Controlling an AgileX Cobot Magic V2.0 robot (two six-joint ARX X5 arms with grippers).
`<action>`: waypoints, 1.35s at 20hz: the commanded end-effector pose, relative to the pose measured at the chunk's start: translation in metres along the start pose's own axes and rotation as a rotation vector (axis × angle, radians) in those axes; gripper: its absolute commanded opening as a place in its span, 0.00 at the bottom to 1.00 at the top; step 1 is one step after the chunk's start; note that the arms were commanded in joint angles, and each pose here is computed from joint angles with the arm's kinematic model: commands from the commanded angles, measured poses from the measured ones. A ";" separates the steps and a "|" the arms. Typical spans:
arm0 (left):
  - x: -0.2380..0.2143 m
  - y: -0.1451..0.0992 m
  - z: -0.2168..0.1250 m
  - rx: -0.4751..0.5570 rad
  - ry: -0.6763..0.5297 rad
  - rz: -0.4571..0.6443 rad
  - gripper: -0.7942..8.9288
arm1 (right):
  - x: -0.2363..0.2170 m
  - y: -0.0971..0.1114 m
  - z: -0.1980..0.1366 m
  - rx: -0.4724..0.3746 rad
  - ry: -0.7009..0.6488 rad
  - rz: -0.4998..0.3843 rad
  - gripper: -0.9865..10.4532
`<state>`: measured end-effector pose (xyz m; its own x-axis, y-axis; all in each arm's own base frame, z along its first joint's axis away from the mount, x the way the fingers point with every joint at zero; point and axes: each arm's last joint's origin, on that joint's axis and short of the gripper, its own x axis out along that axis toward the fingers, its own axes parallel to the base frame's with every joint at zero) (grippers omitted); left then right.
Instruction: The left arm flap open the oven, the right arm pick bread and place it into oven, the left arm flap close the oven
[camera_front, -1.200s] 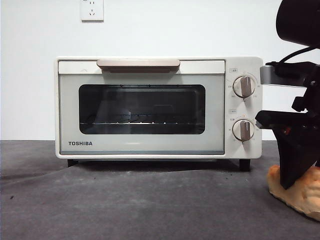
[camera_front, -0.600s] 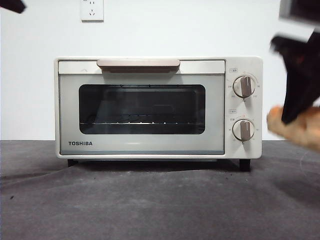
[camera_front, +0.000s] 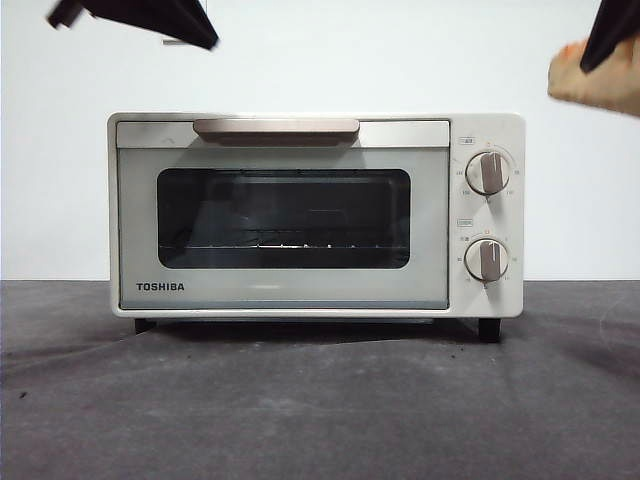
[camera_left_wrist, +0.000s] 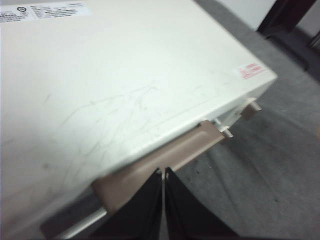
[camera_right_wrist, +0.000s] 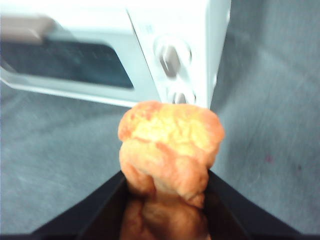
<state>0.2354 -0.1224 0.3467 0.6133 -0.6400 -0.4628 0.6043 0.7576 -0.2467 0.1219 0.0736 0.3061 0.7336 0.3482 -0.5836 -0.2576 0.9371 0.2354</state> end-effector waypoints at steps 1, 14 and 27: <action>0.016 -0.003 0.008 0.057 0.010 0.016 0.10 | -0.008 0.003 0.006 -0.015 -0.033 0.022 0.26; 0.062 -0.011 0.000 0.137 0.073 0.057 0.10 | -0.010 0.003 0.005 -0.027 -0.029 0.021 0.26; 0.069 -0.012 -0.005 0.167 0.111 0.084 0.10 | -0.010 0.002 0.005 -0.030 -0.026 0.020 0.26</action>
<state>0.2642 -0.1693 0.3135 0.6146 -0.5512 -0.5643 0.6271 0.7754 -0.0742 0.1174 0.0708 0.3104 0.7386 0.3519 -0.5750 -0.2721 0.9360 0.2233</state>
